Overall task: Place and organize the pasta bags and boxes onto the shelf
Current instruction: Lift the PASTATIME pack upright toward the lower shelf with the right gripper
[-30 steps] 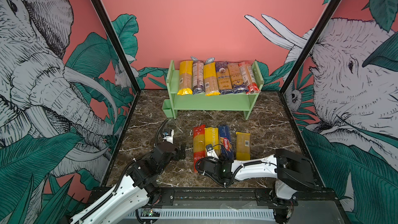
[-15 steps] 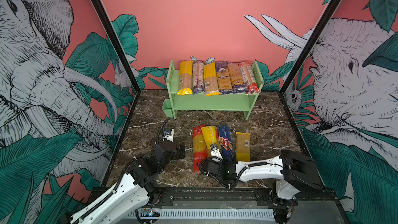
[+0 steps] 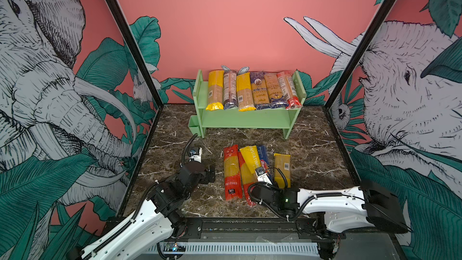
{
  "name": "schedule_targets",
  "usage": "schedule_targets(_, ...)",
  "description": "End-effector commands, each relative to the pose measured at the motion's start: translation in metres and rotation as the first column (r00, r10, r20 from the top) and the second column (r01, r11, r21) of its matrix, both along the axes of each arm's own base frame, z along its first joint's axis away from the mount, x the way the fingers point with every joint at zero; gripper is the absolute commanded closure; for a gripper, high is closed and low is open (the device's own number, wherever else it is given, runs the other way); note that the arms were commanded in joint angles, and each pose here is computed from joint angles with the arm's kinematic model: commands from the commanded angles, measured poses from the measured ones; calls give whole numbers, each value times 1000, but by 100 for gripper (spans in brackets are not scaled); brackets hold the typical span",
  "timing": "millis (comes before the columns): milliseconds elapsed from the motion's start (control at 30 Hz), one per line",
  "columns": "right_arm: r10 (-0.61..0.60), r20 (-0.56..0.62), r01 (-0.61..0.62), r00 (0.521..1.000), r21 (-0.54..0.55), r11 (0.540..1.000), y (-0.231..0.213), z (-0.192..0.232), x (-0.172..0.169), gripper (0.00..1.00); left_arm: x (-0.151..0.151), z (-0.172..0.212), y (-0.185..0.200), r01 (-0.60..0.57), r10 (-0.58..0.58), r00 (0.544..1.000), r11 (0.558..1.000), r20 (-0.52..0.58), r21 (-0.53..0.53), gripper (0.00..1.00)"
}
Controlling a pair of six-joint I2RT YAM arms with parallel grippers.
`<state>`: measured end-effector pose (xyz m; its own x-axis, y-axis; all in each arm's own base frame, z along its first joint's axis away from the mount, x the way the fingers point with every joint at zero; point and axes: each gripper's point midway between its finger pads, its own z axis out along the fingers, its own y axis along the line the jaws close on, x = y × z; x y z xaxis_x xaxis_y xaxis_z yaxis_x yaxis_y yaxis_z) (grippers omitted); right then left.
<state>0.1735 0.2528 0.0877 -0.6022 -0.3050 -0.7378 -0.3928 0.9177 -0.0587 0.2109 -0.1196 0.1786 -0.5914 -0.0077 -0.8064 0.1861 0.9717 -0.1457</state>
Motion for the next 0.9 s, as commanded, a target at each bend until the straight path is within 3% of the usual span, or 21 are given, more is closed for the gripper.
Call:
schedule_targets(0,-60,127,44,990,123,991,-3,48,25,100,4,14,-2,5,-4,999,1000,31,-3,0)
schedule_targets(200,-110,139,83,984,188,979,-27,79,51,100,9,15,-11,25,-25,999,1000,28,2,0)
schedule_targets(867,-239,188,194,953,229,954,-61,131,170,100,19,38,-20,48,-50,994,999,93,16,1)
